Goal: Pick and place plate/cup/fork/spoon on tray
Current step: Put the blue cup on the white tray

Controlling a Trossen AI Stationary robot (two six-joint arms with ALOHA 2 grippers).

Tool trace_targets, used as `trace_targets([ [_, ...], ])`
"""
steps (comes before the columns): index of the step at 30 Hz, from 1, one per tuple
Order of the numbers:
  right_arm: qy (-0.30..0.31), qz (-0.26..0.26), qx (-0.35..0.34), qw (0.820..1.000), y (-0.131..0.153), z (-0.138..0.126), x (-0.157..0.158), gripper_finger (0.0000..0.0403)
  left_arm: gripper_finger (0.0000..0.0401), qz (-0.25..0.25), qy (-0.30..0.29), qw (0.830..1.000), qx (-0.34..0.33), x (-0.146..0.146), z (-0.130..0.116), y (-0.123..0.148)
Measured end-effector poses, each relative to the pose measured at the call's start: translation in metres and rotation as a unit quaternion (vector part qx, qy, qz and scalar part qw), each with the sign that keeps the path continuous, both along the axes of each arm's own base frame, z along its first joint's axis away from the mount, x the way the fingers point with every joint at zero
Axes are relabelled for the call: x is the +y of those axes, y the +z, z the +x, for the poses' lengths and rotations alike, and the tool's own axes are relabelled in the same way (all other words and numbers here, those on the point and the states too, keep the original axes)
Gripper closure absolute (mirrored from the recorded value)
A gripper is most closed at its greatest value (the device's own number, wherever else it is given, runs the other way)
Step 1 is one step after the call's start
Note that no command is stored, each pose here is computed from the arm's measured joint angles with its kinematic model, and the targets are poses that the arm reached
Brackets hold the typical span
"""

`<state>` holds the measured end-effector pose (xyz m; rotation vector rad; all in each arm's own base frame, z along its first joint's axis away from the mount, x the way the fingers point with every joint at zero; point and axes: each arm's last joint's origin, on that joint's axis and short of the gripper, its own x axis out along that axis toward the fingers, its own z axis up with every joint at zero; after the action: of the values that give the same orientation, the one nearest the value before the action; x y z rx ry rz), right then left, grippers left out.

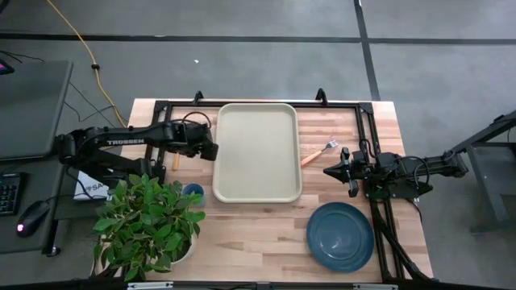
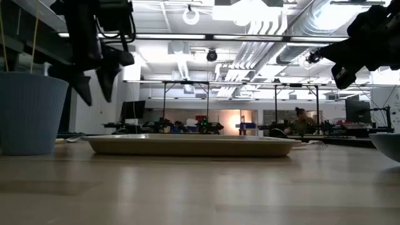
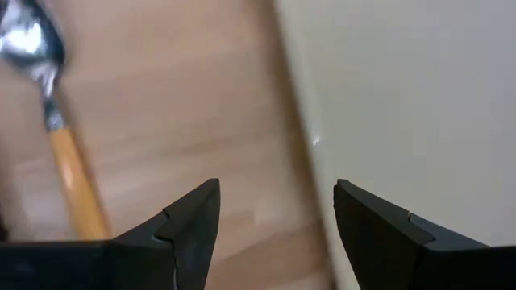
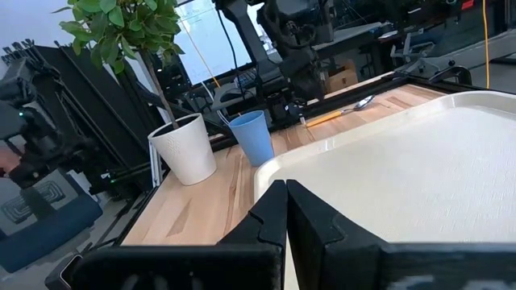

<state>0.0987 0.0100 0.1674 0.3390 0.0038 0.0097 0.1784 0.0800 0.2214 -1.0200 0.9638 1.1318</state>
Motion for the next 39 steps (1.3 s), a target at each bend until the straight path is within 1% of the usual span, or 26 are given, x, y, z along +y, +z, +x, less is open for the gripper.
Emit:
trace_targets([
  [2, 0.000, 0.000, 0.000, 1.000, 0.000, 0.000, 0.000, 0.0402, 0.0176, -0.020, -0.023, 1.000, 0.003, -0.006, 0.000, 0.000],
  [5, 0.000, 0.000, 0.000, 1.000, 0.000, 0.000, 0.000, 0.0402, 0.0176, -0.025, -0.054, 0.998, 0.000, -0.014, 0.004, 0.001],
  [6, 0.000, 0.000, 0.000, 1.000, 0.000, 0.000, 0.000, 0.0402, 0.0176, -0.020, -0.073, 0.997, -0.002, -0.016, 0.005, 0.005],
  [8, 0.000, 0.000, 0.000, 1.000, 0.000, 0.000, 0.000, 0.0402, 0.0176, -0.001, -0.126, 0.992, -0.017, -0.020, 0.010, 0.020],
  [10, 0.000, 0.000, 0.000, 1.000, 0.000, 0.000, 0.000, 0.0402, 0.0176, 0.009, -0.200, 0.979, -0.024, -0.025, 0.015, 0.037],
  [12, 0.000, 0.000, 0.000, 1.000, 0.000, 0.000, 0.000, 0.0402, 0.0176, 0.010, -0.281, 0.960, -0.015, -0.033, 0.016, 0.054],
  [14, 0.000, 0.000, 0.000, 1.000, 0.000, 0.000, 0.000, 0.0402, 0.0176, 0.011, -0.366, 0.930, -0.008, -0.042, 0.016, 0.069],
  [16, 0.000, 0.000, 0.000, 1.000, 0.000, 0.000, 0.000, 0.0402, 0.0176, 0.008, -0.436, 0.900, 0.007, -0.051, 0.015, 0.077],
  [18, 0.000, 0.000, 0.000, 1.000, 0.000, 0.000, 0.000, 0.0402, 0.0176, 0.014, -0.483, 0.876, 0.006, -0.060, 0.015, 0.084],
  [20, 0.000, 0.000, 0.000, 1.000, 0.000, 0.000, 0.000, 0.0402, 0.0176, 0.019, -0.523, 0.852, 0.012, -0.068, 0.015, 0.085],
  [23, 0.000, 0.000, 0.000, 1.000, 0.000, 0.000, 0.000, 0.0402, 0.0176, 0.026, -0.588, 0.808, 0.034, -0.079, 0.019, 0.080],
  [25, 0.000, 0.000, 0.000, 1.000, 0.000, 0.000, 0.000, 0.0402, 0.0176, 0.028, -0.618, 0.783, 0.057, -0.086, 0.025, 0.073],
  [26, 0.000, 0.000, 0.000, 1.000, 0.000, 0.000, 0.000, 0.0402, 0.0176, 0.029, -0.628, 0.774, 0.070, -0.088, 0.029, 0.070],
  [27, 0.000, 0.000, 0.000, 1.000, 0.000, 0.000, 0.000, 0.0402, 0.0176, 0.031, -0.633, 0.769, 0.082, -0.090, 0.032, 0.066],
  [30, 0.000, 0.000, 0.000, 1.000, 0.000, 0.000, 0.000, 0.0402, 0.0176, 0.021, -0.644, 0.756, 0.115, -0.092, 0.043, 0.054],
  [32, 0.000, 0.000, 0.000, 1.000, 0.000, 0.000, 0.000, 0.0402, 0.0176, 0.007, -0.647, 0.751, 0.133, -0.092, 0.049, 0.046],
  [36, 0.000, 0.000, 0.000, 1.000, 0.000, 0.000, 0.000, 0.0402, 0.0176, -0.018, -0.665, 0.729, 0.160, -0.093, 0.056, 0.034],
  [39, 0.000, 0.000, 0.000, 1.000, 0.000, 0.000, 0.000, 0.0402, 0.0176, -0.021, -0.674, 0.720, 0.166, -0.093, 0.058, 0.031],
])
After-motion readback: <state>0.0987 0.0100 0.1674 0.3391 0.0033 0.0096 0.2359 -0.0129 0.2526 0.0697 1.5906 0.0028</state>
